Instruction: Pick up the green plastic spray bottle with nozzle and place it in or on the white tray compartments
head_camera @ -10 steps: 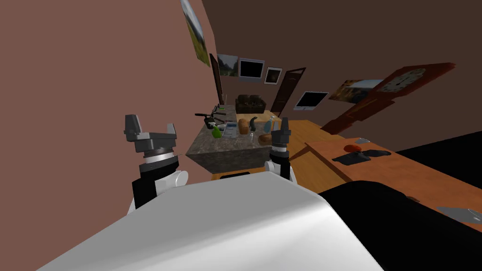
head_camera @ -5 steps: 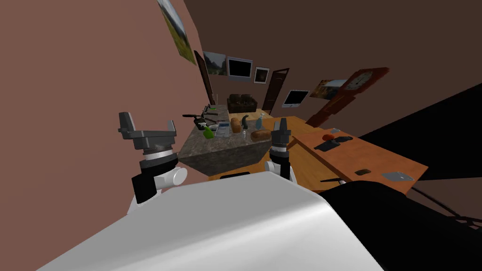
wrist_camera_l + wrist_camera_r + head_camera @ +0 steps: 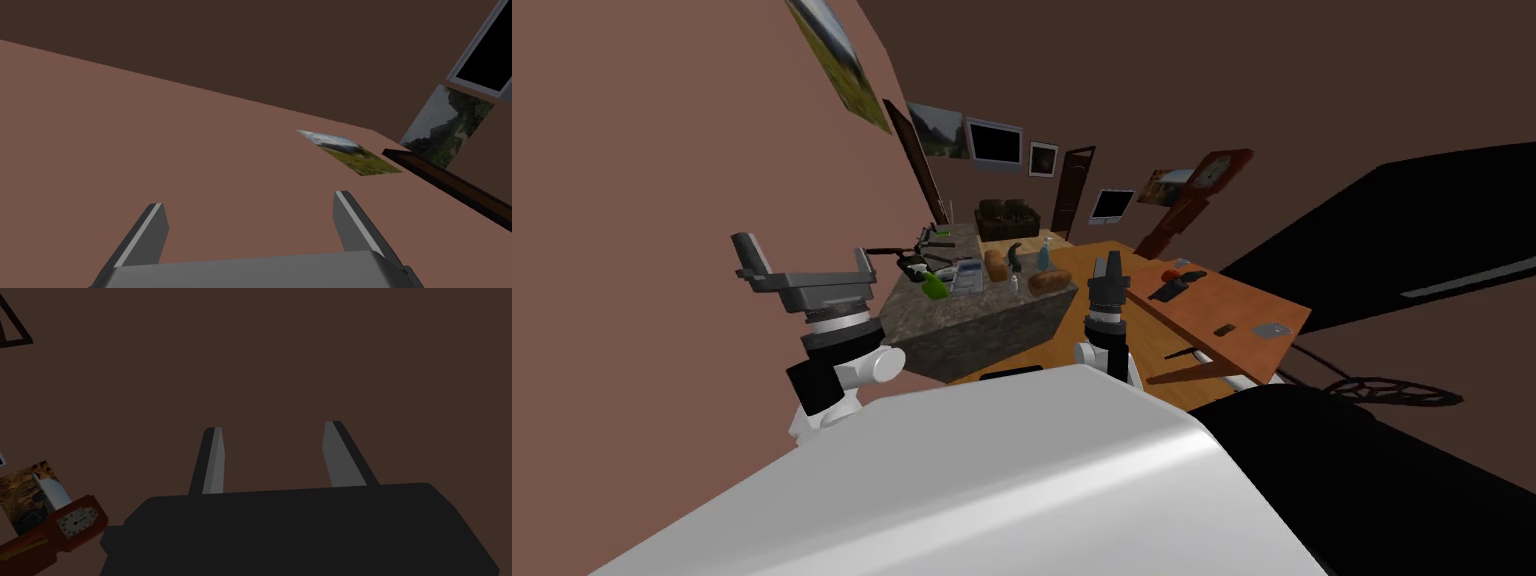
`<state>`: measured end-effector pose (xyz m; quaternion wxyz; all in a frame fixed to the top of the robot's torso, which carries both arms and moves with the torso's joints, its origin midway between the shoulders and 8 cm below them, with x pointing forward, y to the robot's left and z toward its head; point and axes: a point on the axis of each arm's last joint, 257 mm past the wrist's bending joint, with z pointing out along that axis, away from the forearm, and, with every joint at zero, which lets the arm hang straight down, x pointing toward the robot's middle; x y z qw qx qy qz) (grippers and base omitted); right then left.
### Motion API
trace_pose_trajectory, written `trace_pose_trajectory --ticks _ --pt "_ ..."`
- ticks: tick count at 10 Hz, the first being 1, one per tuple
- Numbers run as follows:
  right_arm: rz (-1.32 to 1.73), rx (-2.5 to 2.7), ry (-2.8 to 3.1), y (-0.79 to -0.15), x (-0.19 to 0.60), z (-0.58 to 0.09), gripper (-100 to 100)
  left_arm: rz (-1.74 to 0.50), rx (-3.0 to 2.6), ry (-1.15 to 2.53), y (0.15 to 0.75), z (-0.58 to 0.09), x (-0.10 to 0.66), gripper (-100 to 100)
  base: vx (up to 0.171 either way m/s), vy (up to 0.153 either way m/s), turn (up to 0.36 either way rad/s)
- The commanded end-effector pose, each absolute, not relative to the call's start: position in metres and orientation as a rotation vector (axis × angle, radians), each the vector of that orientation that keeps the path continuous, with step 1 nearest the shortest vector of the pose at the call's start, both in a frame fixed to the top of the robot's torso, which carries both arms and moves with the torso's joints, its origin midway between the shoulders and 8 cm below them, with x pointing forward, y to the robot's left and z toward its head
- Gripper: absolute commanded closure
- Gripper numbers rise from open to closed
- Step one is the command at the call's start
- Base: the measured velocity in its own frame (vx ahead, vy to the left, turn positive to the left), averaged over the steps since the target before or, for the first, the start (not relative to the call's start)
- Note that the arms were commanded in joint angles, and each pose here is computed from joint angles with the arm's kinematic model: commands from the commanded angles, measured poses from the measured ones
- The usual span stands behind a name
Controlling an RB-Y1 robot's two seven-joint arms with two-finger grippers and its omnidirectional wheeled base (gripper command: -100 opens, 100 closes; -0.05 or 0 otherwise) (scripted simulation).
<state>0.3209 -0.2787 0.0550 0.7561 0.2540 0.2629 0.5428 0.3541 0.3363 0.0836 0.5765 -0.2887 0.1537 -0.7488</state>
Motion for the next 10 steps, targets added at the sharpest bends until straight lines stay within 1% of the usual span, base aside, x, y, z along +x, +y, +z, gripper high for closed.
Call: trace_pose_trajectory --ticks 1,3,5,6,7,8,9,10 --pt "1.184 0.554 0.573 -0.279 0.321 0.055 0 -1.777 -0.678 0.327 0.345 0.085 0.355 -100 -0.023 -0.026 -0.115" --pt "1.183 0.554 0.573 -0.279 0.321 0.055 0 -1.802 -0.676 0.280 0.358 0.088 0.357 -100 -0.021 -0.036 -0.146" --pt "1.183 0.554 0.573 -0.279 0.321 0.055 0 -1.828 -0.646 0.187 0.387 0.098 0.356 -100 -0.018 -0.043 -0.319" --pt "1.183 0.554 0.573 -0.279 0.321 0.055 0 -1.836 -0.668 0.171 0.392 0.094 0.358 -100 -0.012 -0.035 -0.125" --pt "1.183 0.554 0.573 -0.279 0.321 0.055 0 -1.837 -0.653 0.120 0.411 0.097 0.358 -100 -0.006 -0.044 -0.197" --pt "1.183 0.554 0.573 -0.279 0.321 0.055 0 -1.845 -0.662 0.109 0.413 0.096 0.357 -100 -0.001 -0.027 -0.134" --pt "1.183 0.554 0.573 -0.279 0.321 0.055 0 -1.845 -0.643 0.047 0.433 0.101 0.355 -100 0.006 -0.031 -0.287" --pt "1.183 0.554 0.573 -0.279 0.321 0.055 0 -1.847 -0.653 0.040 0.435 0.099 0.356 -100 0.005 -0.018 -0.124"
